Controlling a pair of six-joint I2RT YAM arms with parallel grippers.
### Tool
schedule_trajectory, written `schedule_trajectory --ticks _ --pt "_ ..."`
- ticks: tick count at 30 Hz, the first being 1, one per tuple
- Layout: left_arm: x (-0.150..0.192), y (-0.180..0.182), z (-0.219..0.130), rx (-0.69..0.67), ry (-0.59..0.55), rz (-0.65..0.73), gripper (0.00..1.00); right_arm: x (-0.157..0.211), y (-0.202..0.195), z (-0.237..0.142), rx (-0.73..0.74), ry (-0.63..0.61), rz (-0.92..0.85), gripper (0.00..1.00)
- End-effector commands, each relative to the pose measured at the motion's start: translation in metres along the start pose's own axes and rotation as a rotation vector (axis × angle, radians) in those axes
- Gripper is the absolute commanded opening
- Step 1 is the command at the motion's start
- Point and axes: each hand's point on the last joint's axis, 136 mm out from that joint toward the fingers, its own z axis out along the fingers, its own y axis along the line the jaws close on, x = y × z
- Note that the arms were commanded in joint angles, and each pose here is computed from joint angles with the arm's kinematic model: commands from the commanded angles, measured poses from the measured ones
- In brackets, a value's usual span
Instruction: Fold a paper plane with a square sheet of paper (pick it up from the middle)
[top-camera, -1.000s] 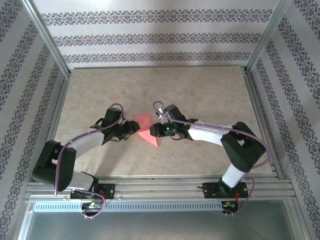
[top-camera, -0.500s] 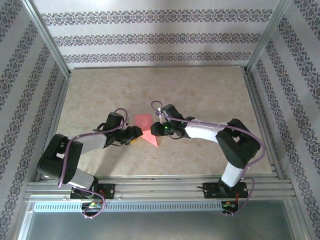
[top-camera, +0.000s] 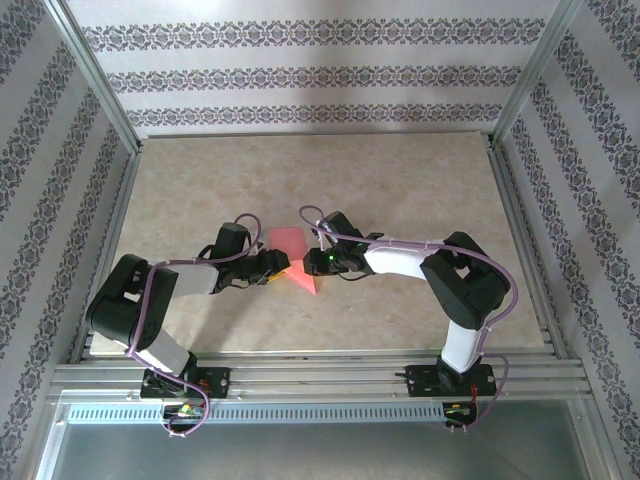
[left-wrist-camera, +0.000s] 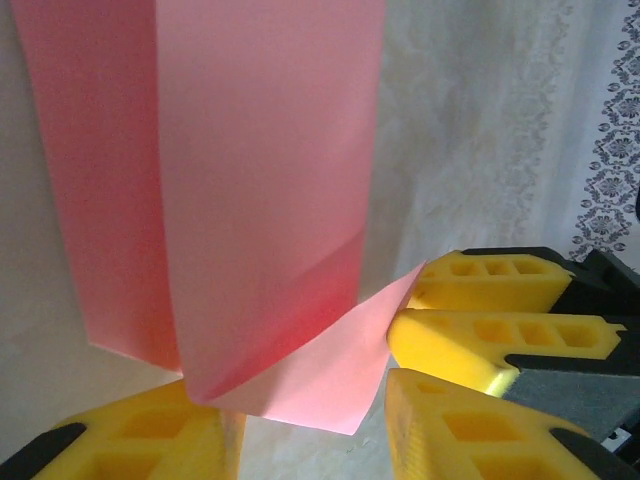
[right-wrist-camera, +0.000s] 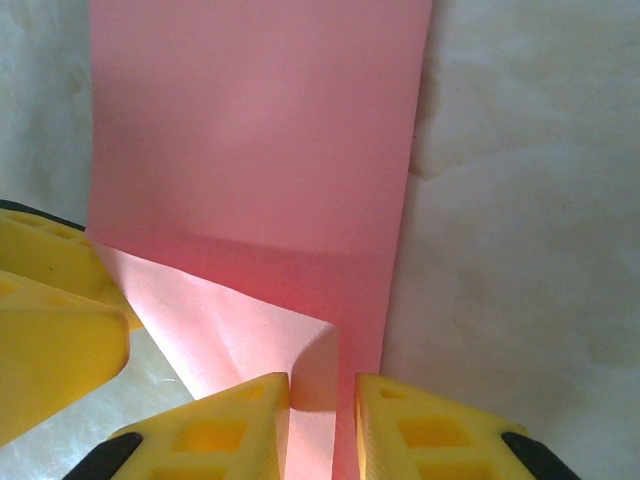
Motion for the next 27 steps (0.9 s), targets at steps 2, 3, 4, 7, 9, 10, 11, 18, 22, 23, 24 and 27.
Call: schedule_trajectory --ticks 2,3,4,7,9,10,11,18,22,23,24,27 --pt "-0.011 -0.019 0.001 0.089 -0.016 0.029 0.41 -0.005 -0.007 0.001 0.029 -0.004 0.001 0.25" --pt "-0.011 -0.021 0.002 0.100 -0.017 0.029 0.40 -0.004 -0.008 0.002 0.034 -0.003 0.002 0.25" --pt "-0.011 -0.022 0.001 0.109 -0.019 0.030 0.39 -0.004 -0.010 0.002 0.038 -0.002 0.004 0.25" --pt "-0.013 -0.021 0.001 0.116 -0.027 0.030 0.33 -0.002 -0.014 0.004 0.053 0.006 0.009 0.24" --pt "-0.013 -0.019 0.001 0.109 -0.030 0.030 0.29 -0.001 -0.017 0.005 0.066 0.011 0.015 0.23" --pt "-0.012 -0.018 0.001 0.106 -0.029 0.030 0.29 -0.001 -0.017 0.005 0.069 0.014 0.016 0.23" --pt "-0.013 -0.017 0.001 0.103 -0.030 0.033 0.28 0.001 -0.019 0.006 0.072 0.018 0.016 0.23" --pt "-0.017 -0.016 0.006 0.086 -0.019 0.042 0.22 0.001 -0.019 0.007 0.072 0.024 0.015 0.23" --pt "-0.018 -0.016 0.005 0.081 -0.020 0.046 0.15 -0.001 -0.017 0.005 0.066 0.016 0.005 0.23" --pt "-0.019 -0.016 0.005 0.078 -0.024 0.041 0.12 -0.003 -0.016 0.003 0.064 0.006 -0.001 0.23" --pt "-0.019 -0.017 0.004 0.075 -0.026 0.041 0.10 -0.005 -0.014 0.001 0.060 -0.005 -0.009 0.23" --pt "-0.022 -0.016 0.002 0.055 -0.046 0.024 0.06 -0.016 -0.010 -0.013 0.057 -0.076 -0.041 0.26"
